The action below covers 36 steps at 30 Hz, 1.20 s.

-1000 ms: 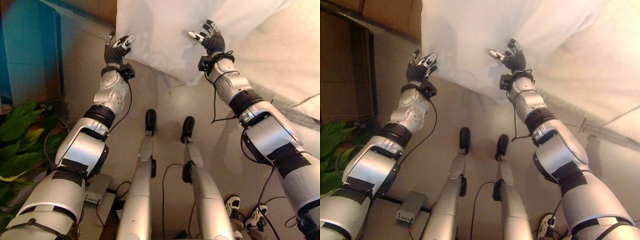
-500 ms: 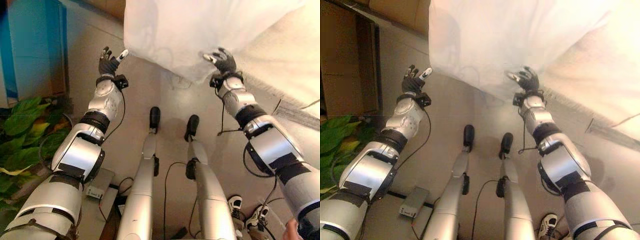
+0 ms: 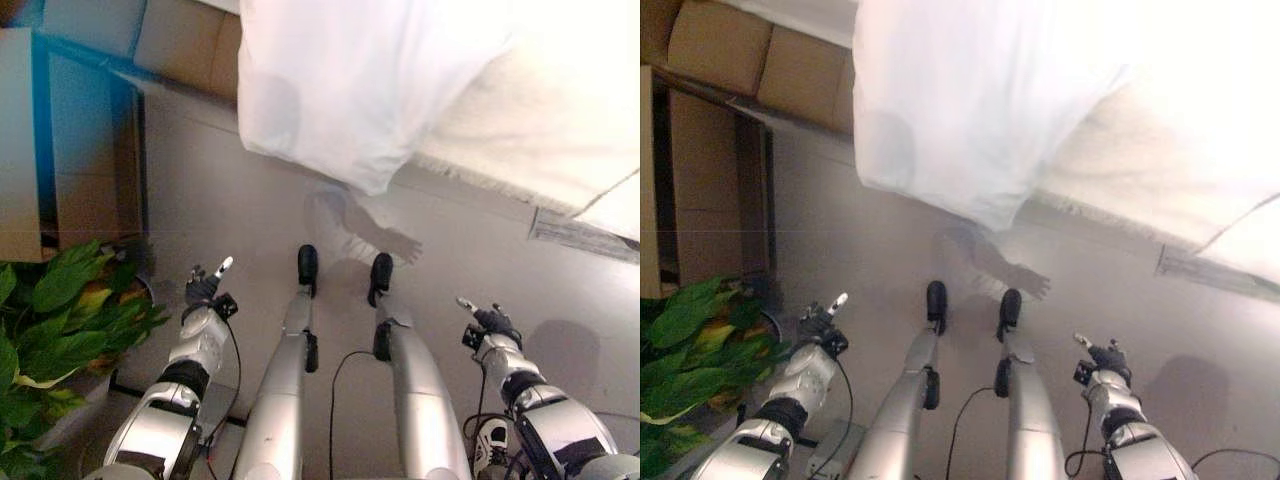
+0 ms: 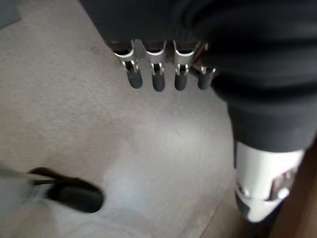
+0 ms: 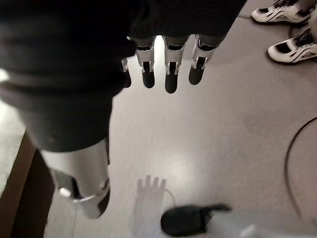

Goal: Make the bed

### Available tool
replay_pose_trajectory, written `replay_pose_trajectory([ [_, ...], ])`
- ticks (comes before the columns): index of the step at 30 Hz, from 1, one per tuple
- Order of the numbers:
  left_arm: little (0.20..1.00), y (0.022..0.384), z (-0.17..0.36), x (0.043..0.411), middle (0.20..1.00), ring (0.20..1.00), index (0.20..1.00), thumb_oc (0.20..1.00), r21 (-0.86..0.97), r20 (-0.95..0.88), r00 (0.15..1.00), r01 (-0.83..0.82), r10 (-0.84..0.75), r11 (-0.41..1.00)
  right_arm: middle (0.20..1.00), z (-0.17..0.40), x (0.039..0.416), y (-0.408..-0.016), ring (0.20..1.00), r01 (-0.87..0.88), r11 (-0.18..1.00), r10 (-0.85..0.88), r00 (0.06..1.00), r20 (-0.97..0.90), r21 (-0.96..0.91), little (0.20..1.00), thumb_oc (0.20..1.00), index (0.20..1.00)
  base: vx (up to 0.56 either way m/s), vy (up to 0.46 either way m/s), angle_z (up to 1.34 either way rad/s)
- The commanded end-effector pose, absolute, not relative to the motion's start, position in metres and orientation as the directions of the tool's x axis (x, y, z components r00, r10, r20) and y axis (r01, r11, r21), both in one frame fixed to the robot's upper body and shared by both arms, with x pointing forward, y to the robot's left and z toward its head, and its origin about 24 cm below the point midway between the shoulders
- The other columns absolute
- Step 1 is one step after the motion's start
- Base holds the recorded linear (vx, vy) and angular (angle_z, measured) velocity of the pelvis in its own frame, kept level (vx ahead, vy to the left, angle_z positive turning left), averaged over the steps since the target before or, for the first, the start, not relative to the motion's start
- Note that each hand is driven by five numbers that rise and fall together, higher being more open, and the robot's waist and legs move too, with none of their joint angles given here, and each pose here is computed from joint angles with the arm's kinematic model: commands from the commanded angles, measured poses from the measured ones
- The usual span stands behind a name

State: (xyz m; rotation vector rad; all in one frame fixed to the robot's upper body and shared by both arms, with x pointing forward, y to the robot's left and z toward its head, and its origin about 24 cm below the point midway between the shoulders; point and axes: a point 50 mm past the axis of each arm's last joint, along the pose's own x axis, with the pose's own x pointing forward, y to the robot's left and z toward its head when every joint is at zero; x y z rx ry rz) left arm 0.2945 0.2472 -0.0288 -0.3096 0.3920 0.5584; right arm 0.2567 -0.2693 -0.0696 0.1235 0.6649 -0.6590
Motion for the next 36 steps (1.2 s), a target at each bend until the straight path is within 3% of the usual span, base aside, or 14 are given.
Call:
replay_pose_trajectory([
  [1,1.000,0.240,-0.052,0.277,1.000,1.000,1.000,1.000,-0.103,-0.492,0.774,-0.507,0.399,0.856,1.000,-0.085,0.227,-0.282,1.000,0.583,0.799,-0.528,0.560,-0.638,-0.150,1.000,1.000,1.000,0.02,-0.042,-0.02],
  [8,1.000,0.244,-0.100,0.218,1.000,1.000,1.000,1.000,0.090,-0.643,0.688,-0.368,0.336,0.926,1.000,-0.111,0.188,-0.277,1.000,0.469,0.860,-0.455,0.532,-0.714,-0.198,1.000,1.000,1.000,0.04,-0.078,-0.09],
  [11,1.000,0.247,-0.128,0.172,1.000,1.000,1.000,1.000,0.176,-0.761,0.576,-0.259,0.298,0.950,1.000,-0.126,0.159,-0.274,1.000,0.322,0.907,-0.404,0.490,-0.772,-0.270,1.000,1.000,1.000,0.11,-0.088,-0.09],
  [19,1.000,0.243,-0.157,0.103,1.000,1.000,1.000,1.000,0.251,-0.890,0.369,-0.098,0.269,0.963,1.000,-0.143,0.121,-0.267,1.000,0.057,0.937,-0.336,0.411,-0.847,-0.344,1.000,1.000,1.000,0.08,-0.047,-0.04],
  [27,1.000,0.233,-0.161,0.096,1.000,1.000,1.000,1.000,0.255,-0.909,0.356,0.061,0.218,0.965,1.000,-0.152,0.104,-0.259,1.000,-0.006,0.950,-0.290,0.353,-0.890,-0.312,1.000,1.000,1.000,0.01,-0.003,0.03],
  [36,1.000,0.224,-0.164,0.092,1.000,1.000,1.000,1.000,0.247,-0.918,0.343,0.103,0.199,0.964,1.000,-0.158,0.100,-0.240,1.000,-0.111,0.953,-0.229,0.339,-0.912,-0.280,1.000,1.000,1.000,0.00,-0.002,0.01],
])
